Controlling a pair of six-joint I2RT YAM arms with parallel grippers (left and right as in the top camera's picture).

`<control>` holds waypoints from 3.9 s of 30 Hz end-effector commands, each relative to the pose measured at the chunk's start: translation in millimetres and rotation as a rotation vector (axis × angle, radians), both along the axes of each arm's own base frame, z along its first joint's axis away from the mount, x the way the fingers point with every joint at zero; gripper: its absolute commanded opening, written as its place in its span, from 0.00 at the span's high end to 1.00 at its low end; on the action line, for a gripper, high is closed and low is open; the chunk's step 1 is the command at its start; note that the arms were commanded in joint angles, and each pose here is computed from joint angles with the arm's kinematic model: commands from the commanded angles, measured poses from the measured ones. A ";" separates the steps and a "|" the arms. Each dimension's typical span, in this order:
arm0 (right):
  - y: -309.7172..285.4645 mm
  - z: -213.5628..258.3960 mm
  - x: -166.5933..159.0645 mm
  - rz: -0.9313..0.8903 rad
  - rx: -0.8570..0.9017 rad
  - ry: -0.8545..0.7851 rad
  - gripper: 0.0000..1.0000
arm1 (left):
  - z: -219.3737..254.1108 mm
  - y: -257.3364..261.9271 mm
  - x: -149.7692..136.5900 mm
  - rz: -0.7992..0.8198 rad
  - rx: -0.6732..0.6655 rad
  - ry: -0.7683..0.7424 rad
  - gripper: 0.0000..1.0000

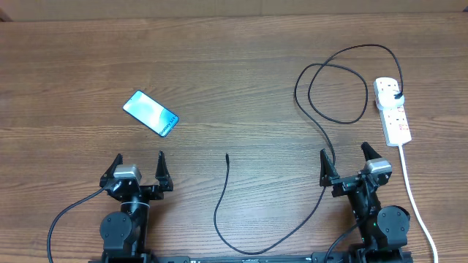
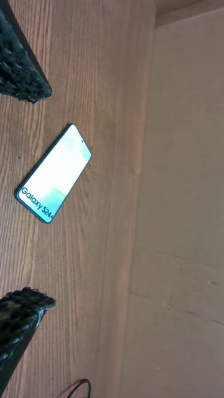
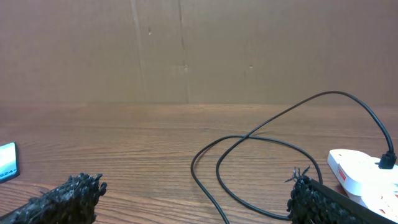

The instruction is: Plug charger to phone and switch on socket

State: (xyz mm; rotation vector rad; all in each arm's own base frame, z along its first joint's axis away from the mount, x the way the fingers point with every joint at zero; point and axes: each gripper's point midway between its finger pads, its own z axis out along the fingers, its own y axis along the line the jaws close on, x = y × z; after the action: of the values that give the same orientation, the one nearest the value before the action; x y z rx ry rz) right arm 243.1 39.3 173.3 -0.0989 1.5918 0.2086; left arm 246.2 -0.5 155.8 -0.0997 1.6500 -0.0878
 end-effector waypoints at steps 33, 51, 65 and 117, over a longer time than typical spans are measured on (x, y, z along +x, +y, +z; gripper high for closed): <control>-1.7 -1.9 0.2 -0.009 -0.003 -0.004 0.00 | 0.2 0.9 -0.1 0.000 0.022 -0.004 0.00; -1.7 -1.9 0.2 -0.009 -0.003 -0.004 0.00 | 0.2 0.9 -0.1 0.000 0.022 -0.004 0.00; -1.7 -1.8 0.2 -0.009 -0.003 -0.004 0.00 | 0.2 0.9 -0.1 0.000 0.022 -0.004 0.00; -1.7 -1.9 0.2 -0.009 -0.003 -0.004 0.00 | 67.7 -2.8 1.7 -0.036 0.095 0.173 0.00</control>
State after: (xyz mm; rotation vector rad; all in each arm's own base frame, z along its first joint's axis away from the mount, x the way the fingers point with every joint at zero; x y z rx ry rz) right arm 243.1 39.2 172.9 -0.0982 1.5937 0.2080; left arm 238.3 -3.6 208.0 -0.0060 1.7870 -0.0285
